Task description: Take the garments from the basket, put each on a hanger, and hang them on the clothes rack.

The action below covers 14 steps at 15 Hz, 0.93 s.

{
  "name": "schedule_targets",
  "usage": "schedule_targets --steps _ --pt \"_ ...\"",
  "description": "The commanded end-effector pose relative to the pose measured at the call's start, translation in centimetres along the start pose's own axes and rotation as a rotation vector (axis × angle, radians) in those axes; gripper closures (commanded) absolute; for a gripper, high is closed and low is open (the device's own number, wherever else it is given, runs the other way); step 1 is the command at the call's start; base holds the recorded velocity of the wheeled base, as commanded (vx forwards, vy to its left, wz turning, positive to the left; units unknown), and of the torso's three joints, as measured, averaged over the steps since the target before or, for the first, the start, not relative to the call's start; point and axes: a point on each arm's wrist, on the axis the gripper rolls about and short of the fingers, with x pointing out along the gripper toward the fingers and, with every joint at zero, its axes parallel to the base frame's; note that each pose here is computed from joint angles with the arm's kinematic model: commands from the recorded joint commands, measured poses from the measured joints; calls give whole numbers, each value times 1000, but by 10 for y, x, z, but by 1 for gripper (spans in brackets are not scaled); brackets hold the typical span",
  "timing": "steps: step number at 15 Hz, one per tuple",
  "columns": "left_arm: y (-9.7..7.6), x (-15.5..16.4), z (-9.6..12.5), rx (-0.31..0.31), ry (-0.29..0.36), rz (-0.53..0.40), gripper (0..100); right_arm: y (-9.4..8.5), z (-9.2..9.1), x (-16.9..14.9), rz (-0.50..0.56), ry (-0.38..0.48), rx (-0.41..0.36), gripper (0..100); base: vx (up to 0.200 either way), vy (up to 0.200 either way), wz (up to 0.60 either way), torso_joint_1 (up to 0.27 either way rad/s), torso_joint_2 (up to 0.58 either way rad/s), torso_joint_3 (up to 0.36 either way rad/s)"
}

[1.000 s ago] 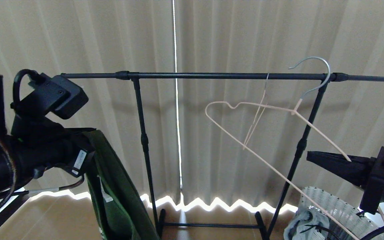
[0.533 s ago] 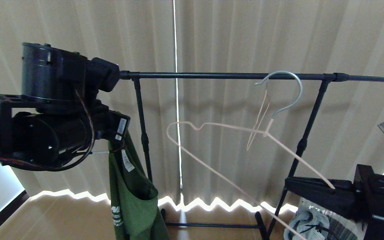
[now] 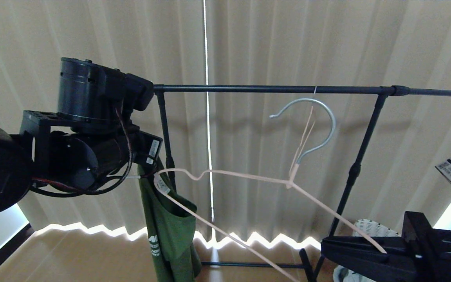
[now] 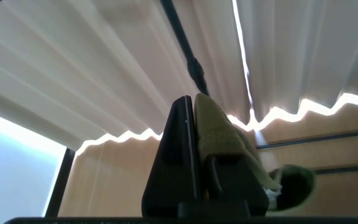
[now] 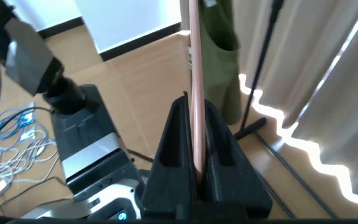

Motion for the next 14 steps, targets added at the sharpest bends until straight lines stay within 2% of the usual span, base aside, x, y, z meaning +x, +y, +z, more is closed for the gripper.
schedule_targets --steps 1,5,10,14 --pt "-2 -4 1 0 -9 -2 100 -2 0 11 1 7 2 100 0 0 0 0 0 0" --pt "5 -18 6 -18 -43 -5 100 -9 2 40 0 -20 10 100 0 0 0 0 0 0" --pt "7 -20 3 -18 -40 0 100 -13 2 57 -2 -35 13 100 0 0 0 0 0 0" --pt "13 -26 -1 -14 -34 38 100 -20 5 83 -27 -72 9 100 0 0 0 0 0 0"
